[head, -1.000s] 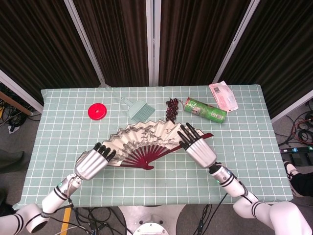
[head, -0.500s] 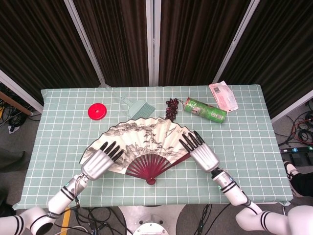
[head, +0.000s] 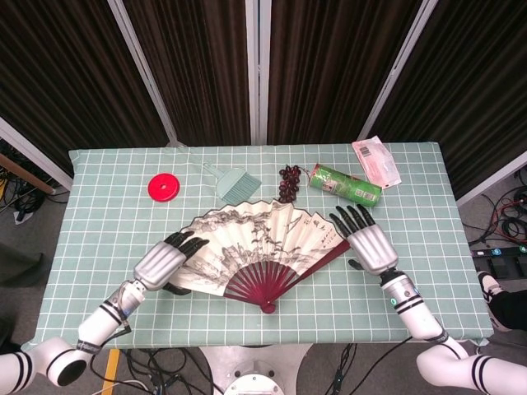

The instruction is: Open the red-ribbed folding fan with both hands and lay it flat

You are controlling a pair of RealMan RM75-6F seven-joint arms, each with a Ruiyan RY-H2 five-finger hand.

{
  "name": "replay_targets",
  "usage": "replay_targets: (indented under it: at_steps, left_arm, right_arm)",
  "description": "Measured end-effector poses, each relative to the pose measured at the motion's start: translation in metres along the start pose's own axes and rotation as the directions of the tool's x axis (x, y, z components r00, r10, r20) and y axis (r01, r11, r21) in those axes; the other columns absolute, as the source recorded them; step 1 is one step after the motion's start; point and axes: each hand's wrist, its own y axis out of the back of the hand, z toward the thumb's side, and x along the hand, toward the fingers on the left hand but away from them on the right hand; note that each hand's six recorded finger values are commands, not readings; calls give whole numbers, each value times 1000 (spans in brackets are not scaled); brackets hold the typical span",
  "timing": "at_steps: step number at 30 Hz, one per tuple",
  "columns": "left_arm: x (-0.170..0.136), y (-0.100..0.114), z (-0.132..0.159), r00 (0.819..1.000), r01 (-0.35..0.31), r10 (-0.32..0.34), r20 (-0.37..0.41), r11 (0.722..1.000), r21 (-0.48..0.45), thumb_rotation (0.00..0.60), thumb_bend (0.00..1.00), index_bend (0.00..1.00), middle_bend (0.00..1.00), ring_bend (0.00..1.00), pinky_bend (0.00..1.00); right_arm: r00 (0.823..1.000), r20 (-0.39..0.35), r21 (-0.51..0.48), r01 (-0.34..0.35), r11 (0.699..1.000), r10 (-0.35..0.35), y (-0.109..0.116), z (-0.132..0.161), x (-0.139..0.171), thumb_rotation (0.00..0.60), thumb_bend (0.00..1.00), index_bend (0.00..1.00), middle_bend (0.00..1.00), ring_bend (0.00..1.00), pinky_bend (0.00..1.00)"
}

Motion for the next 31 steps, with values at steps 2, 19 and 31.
replay_targets:
  at_steps: [2,19,31]
  left_arm:
    - [1,2,-7,1000,11,-11,-4,997,-77,428,0,63,118,56,136]
    - [-39,19,-102,959,-166,141,-246,983,-83,600,0,128,146,99,121]
    - [-188,28,-154,687,-354,381,-619,919,173,600,0,171,165,99,122]
  right_arm:
    - [1000,26,-33,1,999,-1,7,-11,2,600,0,0,0,0,0]
    - [985,168,-253,77,964,-34,28,-78,55,600,237,9,91,0,0]
    - [944,305,-296,220,930,-126,35,-109,150,600,247,27,90,0,0]
